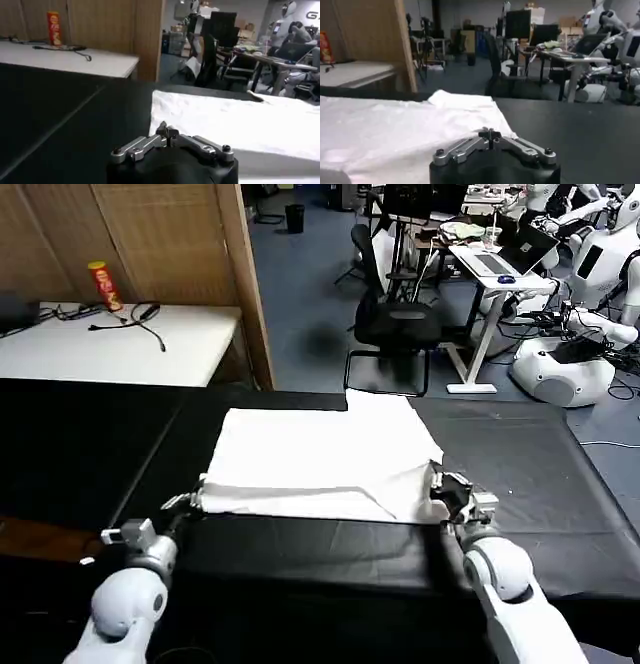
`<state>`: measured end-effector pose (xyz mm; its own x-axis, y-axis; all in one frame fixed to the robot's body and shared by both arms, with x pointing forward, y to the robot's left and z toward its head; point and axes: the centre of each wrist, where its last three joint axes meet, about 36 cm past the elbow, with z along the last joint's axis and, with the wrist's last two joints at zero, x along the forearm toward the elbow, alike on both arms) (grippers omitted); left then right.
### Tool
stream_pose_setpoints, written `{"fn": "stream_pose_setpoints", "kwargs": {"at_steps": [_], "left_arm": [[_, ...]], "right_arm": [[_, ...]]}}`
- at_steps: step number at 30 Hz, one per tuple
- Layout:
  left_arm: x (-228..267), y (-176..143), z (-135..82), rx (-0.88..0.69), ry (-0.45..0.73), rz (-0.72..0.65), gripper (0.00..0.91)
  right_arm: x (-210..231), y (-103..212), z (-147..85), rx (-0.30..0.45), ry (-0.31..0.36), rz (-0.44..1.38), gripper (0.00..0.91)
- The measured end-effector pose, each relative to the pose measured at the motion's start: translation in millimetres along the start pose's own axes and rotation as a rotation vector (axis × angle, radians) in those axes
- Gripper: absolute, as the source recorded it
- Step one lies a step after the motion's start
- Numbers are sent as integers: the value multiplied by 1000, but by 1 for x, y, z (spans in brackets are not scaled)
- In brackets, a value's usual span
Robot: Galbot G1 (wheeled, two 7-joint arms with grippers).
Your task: Fold and organize the clothes.
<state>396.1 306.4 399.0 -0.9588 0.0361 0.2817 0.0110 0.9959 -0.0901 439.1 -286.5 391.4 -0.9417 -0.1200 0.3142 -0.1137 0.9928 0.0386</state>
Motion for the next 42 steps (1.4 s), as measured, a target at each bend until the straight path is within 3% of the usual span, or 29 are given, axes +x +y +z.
{"fn": "stream_pose_setpoints", "kwargs": {"at_steps": [9,16,18,19,20,21,22,23,24,25,27,31,33,34,38,42], "left_arm": [[1,1,-2,-7,20,4,878],[22,4,3,21,93,38,878],[26,7,4,46,117,48,878],[28,8,5,52,128,49,878],[29,10,6,50,135,49,878],[30,11,7,47,140,48,839],[31,13,8,46,146,46,712],[32,14,9,46,151,45,663],[32,15,10,47,155,42,527],[33,15,11,47,158,40,458],[33,17,12,48,163,35,234],[35,20,15,47,170,31,10],[36,21,16,47,174,35,0],[36,21,17,47,176,37,0],[39,20,19,49,186,49,0],[44,18,17,61,195,55,0]], "right_arm": [[61,-7,-7,48,7,-12,878],[89,-6,11,46,59,-5,878],[91,-5,14,42,66,-3,829],[92,-5,15,40,70,-1,741],[93,-4,17,38,73,1,722],[93,-4,18,36,77,5,712],[94,-4,20,34,81,7,692],[94,-4,21,33,83,10,673],[95,-4,22,31,86,15,644],[95,-5,23,30,88,20,624],[94,-6,26,27,92,25,546],[93,-6,31,21,101,24,380],[95,-4,32,19,104,20,224],[96,-3,32,19,104,19,88],[103,-1,29,21,112,44,10],[119,2,25,28,141,71,10]]}}
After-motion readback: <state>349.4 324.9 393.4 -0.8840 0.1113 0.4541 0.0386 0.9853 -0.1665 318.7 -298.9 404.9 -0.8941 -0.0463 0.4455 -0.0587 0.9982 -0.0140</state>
